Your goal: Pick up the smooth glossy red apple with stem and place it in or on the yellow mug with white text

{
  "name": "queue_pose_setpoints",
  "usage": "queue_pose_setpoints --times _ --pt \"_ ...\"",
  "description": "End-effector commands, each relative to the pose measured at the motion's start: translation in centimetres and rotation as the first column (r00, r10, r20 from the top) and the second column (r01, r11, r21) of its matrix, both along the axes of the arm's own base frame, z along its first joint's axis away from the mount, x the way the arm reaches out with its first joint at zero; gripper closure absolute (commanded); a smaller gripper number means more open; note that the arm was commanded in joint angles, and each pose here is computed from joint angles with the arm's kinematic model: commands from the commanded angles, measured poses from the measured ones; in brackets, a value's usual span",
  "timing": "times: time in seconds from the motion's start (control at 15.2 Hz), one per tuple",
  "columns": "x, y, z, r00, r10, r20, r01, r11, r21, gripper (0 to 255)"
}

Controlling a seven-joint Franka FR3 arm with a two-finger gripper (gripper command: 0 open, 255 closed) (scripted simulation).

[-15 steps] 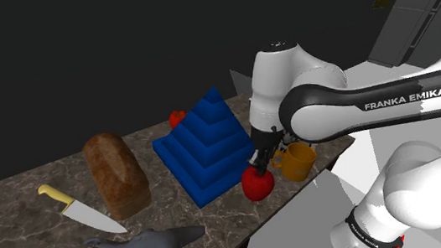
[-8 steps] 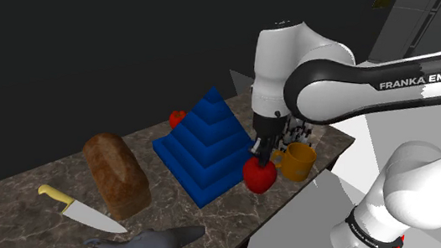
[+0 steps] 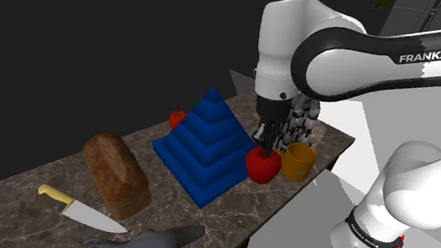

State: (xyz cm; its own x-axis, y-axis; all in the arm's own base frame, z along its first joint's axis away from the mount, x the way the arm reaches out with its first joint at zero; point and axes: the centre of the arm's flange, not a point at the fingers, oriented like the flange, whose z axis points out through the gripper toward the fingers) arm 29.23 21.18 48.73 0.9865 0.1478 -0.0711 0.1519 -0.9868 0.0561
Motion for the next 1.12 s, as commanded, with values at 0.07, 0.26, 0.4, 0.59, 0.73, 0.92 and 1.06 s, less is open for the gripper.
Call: queue_pose_setpoints --times 0.07,0.26,0.4,0.59,0.73,0.92,1.06 --pt "0.0 0.1 1.6 1.0 0.0 0.0 0.0 1.0 0.0 255" --pt "0.0 0.1 3.2 1.0 0.0 0.0 0.0 1.0 0.0 255" --pt "0.0 0.1 4.2 1.0 0.0 0.0 0.0 1.0 0.0 255" --pt "0.0 0.1 5.8 1.0 0.0 0.0 0.0 1.0 0.0 255" --pt "0.0 0.1 6.9 1.0 0.0 0.0 0.0 1.0 0.0 255" --pt "0.0 -1.1 8.1 1.0 0.0 0.0 0.0 1.0 0.0 255" --pt "-0.1 -3.6 9.0 1.0 0.0 0.0 0.0 1.0 0.0 255"
